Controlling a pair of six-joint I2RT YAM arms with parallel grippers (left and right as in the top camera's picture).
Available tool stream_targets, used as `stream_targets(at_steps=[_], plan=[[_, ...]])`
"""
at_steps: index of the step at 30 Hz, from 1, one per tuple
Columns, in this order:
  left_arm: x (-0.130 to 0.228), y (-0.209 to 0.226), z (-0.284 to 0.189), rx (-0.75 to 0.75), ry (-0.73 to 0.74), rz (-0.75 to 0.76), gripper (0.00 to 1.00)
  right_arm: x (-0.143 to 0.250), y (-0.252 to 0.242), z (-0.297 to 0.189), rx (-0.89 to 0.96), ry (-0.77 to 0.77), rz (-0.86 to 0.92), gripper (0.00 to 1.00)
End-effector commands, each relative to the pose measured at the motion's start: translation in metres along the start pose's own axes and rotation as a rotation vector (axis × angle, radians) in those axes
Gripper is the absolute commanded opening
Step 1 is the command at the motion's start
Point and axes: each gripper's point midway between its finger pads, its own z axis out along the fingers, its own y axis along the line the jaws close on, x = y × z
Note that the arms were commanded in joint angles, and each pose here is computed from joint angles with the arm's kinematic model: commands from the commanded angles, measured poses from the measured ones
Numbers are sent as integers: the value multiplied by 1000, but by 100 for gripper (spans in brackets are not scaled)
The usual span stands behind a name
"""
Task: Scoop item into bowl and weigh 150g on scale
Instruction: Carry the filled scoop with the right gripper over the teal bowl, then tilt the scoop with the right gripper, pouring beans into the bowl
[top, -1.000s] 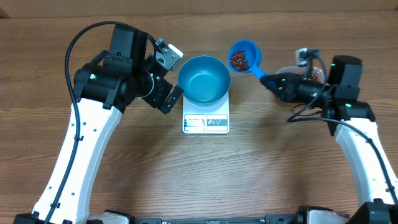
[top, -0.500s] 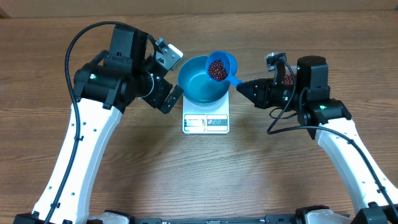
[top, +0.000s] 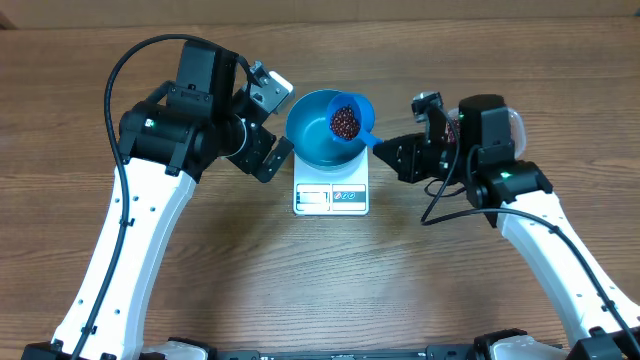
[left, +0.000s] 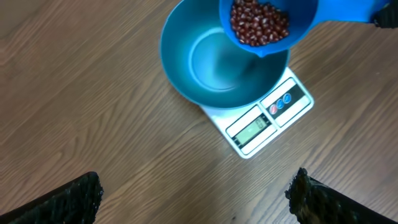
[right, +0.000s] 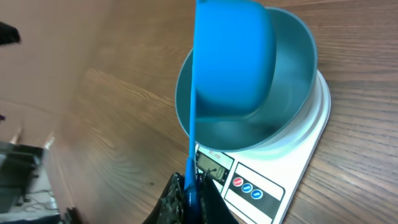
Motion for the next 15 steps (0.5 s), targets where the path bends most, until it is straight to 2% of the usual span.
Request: stream_targets(at_steps=[1,15], plan=[[6,6,-6,-34,32,1,100,-19,12,-7,32,-52,-101,4],[50,-16,-9,62,209,-20,99,-11,6,-3,100,-22,-182,4]])
